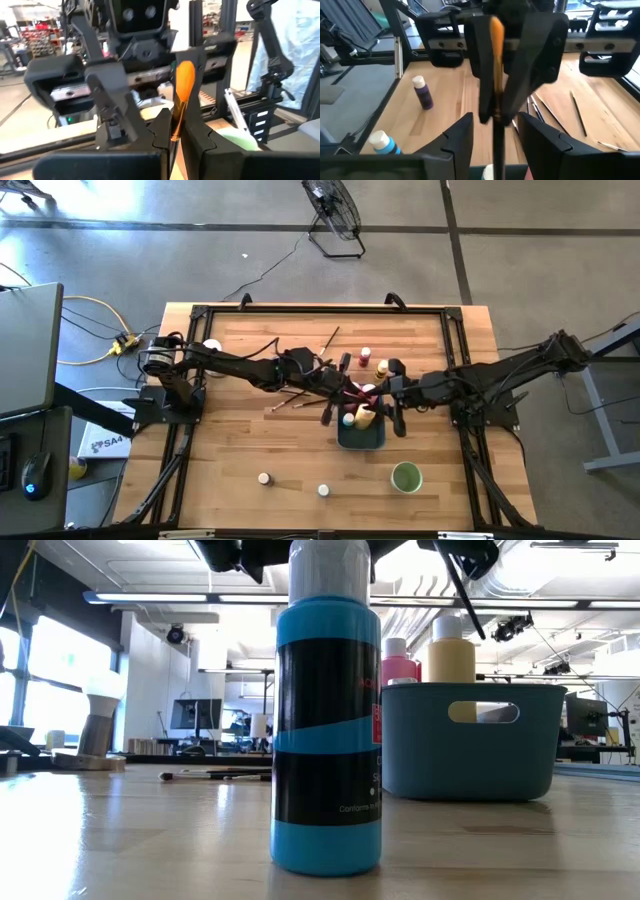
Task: Pick & Place Paint Supplies
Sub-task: Put the black and gold paint brush into the green cup, then put the black and silver paint brush into the green cup
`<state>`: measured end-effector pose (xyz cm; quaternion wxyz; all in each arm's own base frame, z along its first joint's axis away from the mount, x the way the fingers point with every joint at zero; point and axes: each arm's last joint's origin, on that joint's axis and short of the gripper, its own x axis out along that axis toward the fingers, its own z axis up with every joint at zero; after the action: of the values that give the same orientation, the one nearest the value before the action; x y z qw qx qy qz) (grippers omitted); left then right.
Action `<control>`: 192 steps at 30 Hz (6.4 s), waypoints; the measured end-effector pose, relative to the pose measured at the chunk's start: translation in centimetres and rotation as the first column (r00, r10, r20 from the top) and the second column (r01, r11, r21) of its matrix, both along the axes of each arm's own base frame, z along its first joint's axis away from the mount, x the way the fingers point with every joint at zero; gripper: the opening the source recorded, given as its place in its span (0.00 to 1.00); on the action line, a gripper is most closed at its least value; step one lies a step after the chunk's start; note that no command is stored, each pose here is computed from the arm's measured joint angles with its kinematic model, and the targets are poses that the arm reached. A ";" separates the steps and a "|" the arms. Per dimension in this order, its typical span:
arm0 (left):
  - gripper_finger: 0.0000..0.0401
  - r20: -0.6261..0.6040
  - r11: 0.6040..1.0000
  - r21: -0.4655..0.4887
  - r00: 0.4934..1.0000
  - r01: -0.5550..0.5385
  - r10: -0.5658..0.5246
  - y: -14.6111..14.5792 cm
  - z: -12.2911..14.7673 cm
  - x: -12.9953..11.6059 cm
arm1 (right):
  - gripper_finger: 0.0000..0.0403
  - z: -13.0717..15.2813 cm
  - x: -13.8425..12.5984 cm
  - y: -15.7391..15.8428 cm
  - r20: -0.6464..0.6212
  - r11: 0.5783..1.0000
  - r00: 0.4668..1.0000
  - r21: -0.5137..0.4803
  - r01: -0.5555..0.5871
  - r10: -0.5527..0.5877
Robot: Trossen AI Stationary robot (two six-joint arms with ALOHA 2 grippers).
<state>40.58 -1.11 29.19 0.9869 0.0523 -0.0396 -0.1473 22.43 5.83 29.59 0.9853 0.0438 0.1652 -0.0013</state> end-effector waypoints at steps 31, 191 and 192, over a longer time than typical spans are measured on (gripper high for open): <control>0.31 0.012 1.000 0.002 1.000 -0.019 0.019 0.1 0.1 0.0 | 0.05 0.0 0.0 0.0 -0.004 1.000 1.000 -0.025 -0.017 0.017; 0.35 -0.339 0.965 0.140 0.905 -0.222 0.258 1.5 6.7 -10.4 | 0.34 -11.5 -11.7 16.9 0.092 0.982 0.979 0.074 0.175 -0.181; 0.35 -0.339 0.965 0.140 0.905 -0.223 0.258 1.5 6.7 -10.4 | 0.35 -11.5 -11.7 16.9 0.095 0.981 0.978 0.074 0.177 -0.183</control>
<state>30.19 0.40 35.93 0.9847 0.0777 0.1527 -0.0334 10.71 22.74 18.12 0.9863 0.0905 0.1102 -0.0830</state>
